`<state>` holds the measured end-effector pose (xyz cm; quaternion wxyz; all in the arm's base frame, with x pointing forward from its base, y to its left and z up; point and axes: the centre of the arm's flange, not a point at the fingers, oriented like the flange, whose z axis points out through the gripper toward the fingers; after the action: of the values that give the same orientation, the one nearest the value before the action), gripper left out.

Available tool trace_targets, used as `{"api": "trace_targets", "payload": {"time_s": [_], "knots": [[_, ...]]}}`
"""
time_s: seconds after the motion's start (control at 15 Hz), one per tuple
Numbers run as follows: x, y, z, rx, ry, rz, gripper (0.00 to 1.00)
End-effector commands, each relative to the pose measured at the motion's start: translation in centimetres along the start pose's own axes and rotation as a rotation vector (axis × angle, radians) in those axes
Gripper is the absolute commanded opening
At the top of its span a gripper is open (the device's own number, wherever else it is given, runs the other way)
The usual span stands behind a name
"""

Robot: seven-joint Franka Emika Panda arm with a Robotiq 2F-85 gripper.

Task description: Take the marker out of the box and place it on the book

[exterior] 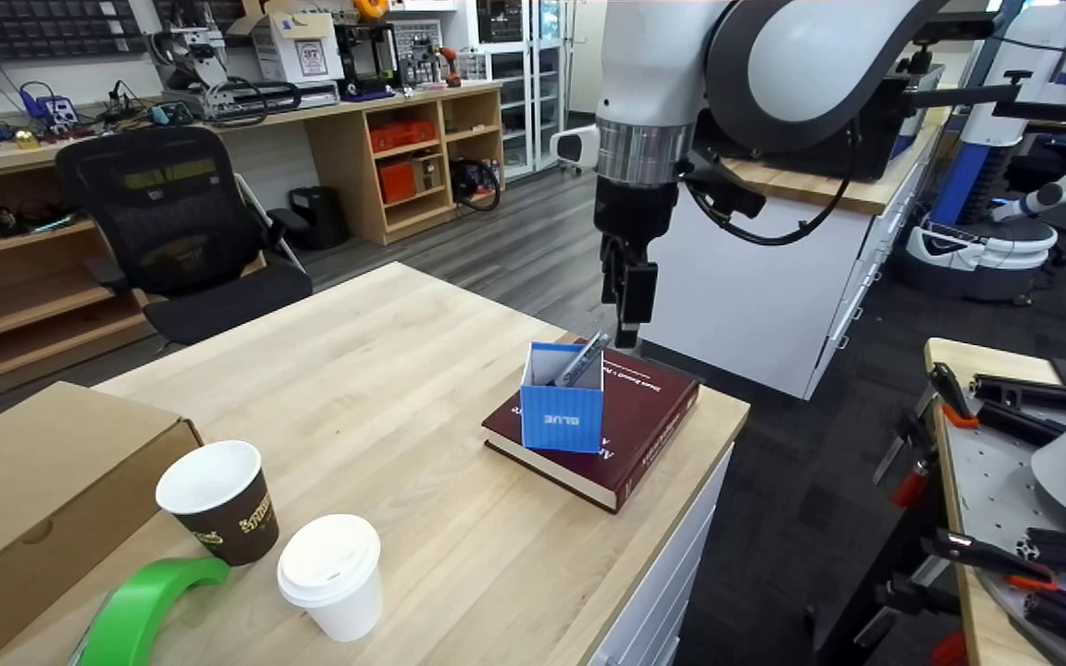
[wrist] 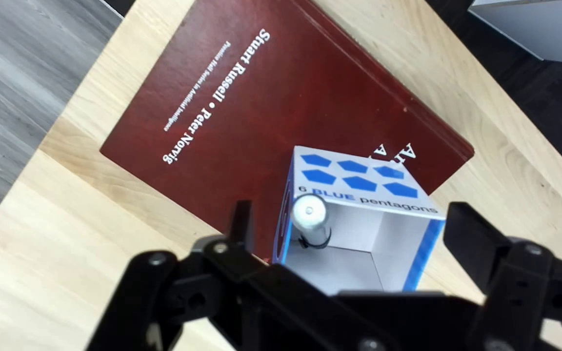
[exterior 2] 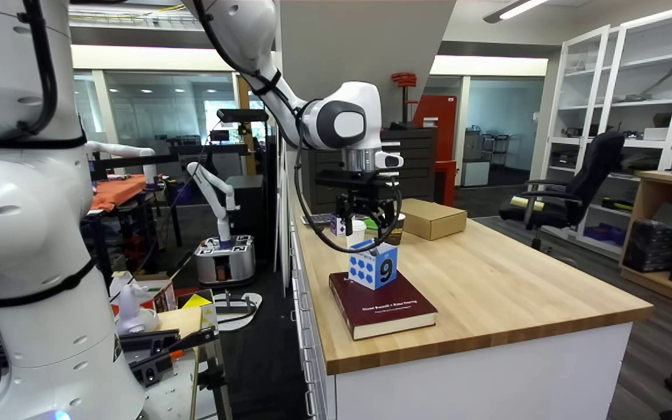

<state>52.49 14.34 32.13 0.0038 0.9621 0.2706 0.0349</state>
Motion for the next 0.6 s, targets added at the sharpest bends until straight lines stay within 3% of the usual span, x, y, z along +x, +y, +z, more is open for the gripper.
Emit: {"api": "trace_targets", "payload": {"time_s": [0.0, 0.53], "knots": [[1.2, -0.2, 0.3, -0.01, -0.006, -0.036, 1.0], [1.3, 0.7, 1.8, -0.001, -0.018, -0.029, 1.0]]}}
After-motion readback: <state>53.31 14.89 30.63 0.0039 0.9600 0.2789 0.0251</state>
